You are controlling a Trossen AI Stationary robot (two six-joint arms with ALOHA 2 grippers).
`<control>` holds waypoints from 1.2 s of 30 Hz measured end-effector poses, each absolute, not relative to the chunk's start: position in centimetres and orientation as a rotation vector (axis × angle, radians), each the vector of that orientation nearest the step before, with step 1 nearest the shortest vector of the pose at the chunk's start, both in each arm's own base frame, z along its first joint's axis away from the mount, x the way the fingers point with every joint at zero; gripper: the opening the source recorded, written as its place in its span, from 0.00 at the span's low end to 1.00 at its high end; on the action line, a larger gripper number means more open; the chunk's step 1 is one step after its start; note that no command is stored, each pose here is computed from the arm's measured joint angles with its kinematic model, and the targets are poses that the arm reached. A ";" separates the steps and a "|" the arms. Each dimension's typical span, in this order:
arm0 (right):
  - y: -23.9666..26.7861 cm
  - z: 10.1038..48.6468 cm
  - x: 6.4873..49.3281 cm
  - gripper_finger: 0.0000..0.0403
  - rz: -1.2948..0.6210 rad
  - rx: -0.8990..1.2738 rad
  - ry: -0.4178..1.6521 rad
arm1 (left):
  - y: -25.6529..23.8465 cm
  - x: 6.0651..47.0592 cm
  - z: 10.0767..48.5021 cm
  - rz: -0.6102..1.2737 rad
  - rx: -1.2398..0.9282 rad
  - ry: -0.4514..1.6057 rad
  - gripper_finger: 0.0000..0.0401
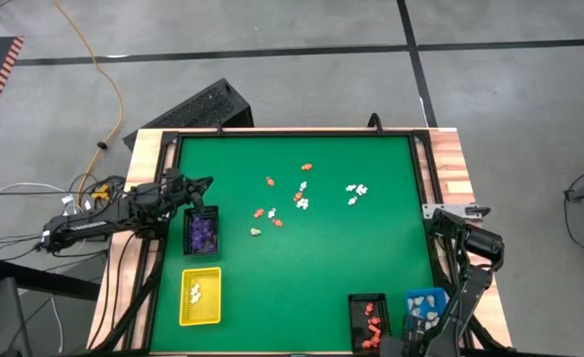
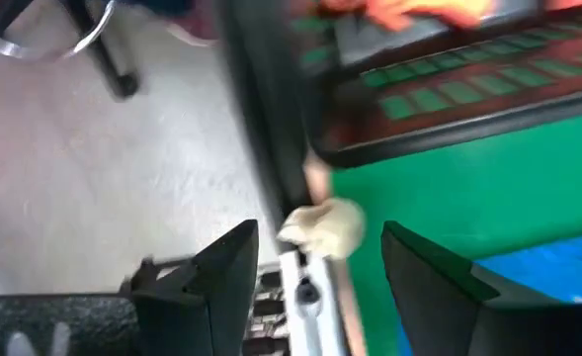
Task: Sort Halloween decoration
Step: Put the white skull toy into the blue basket
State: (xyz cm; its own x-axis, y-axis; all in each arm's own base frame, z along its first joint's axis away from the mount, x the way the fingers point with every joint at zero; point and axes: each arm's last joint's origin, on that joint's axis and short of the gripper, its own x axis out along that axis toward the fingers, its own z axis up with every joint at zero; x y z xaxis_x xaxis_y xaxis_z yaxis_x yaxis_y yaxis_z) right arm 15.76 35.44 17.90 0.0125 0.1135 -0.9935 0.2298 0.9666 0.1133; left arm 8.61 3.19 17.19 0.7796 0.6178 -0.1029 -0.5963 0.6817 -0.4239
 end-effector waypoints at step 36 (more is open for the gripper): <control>34.2 15.8 17.0 0.57 0.038 0.228 1.638 | 3.2 8.6 17.2 0.679 -0.461 -0.049 0.00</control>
